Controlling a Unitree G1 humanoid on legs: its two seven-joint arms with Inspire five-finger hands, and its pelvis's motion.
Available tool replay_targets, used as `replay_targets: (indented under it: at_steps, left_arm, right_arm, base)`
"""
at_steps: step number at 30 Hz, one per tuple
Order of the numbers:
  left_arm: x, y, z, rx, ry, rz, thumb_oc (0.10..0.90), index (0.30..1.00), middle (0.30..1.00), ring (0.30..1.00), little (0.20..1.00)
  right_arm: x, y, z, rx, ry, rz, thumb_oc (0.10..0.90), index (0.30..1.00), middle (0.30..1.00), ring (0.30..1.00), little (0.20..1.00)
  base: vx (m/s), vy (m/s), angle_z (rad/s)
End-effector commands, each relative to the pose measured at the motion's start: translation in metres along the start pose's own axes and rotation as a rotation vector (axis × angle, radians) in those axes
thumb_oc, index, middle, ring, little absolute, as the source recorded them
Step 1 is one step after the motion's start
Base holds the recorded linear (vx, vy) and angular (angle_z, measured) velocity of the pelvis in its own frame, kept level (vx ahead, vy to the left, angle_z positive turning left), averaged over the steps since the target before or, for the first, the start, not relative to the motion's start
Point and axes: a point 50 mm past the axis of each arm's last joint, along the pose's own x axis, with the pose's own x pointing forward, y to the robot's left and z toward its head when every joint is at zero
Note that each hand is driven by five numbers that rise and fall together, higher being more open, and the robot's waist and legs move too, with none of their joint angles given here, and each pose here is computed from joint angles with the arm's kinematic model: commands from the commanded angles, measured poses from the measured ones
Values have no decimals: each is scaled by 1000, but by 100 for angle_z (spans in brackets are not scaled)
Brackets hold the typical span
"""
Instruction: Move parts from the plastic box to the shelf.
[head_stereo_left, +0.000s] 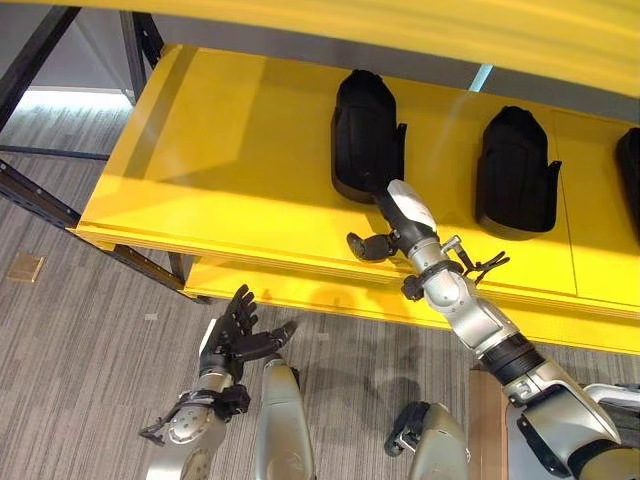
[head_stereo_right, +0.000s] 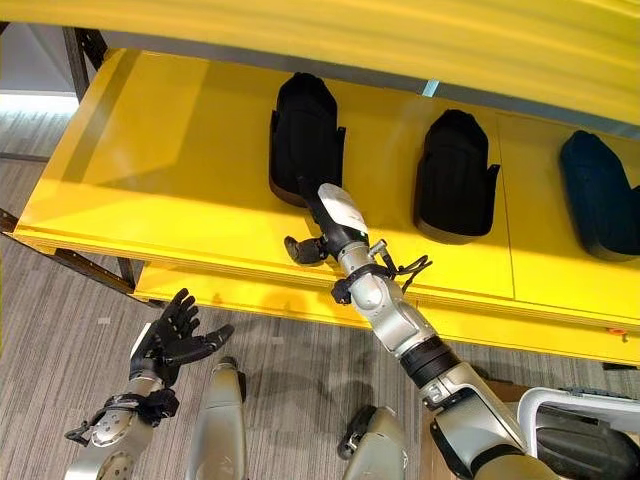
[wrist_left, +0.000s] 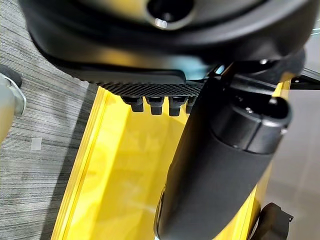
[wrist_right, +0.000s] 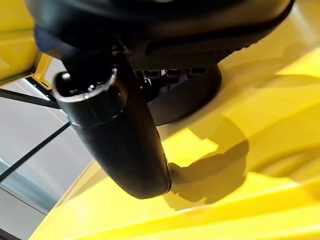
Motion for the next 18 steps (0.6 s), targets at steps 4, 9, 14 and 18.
replay_targets:
  at_steps: [4, 9, 14, 18]
  left_arm:
    - [2, -5, 34, 24, -171, -37, 900, 1000, 1000, 1000, 1000]
    - [1, -3, 33, 26, -168, -22, 900, 1000, 1000, 1000, 1000]
    - [0, -1, 33, 21, -169, -11, 900, 1000, 1000, 1000, 1000]
    - [0, -2, 32, 17, -169, -7, 900, 1000, 1000, 1000, 1000]
  right_arm:
    - [2, -25, 31, 73, -165, -118, 900, 1000, 1000, 1000, 1000]
    - [-2, -25, 35, 87, -186, -114, 900, 1000, 1000, 1000, 1000]
    - [-4, -26, 39, 98, -208, -118, 900, 1000, 1000, 1000, 1000]
    - [-7, -26, 42, 101, -226, -115, 900, 1000, 1000, 1000, 1000]
  base:
    - [0, 0, 0]
    - [0, 0, 0]
    - [0, 0, 0]
    - [0, 0, 0]
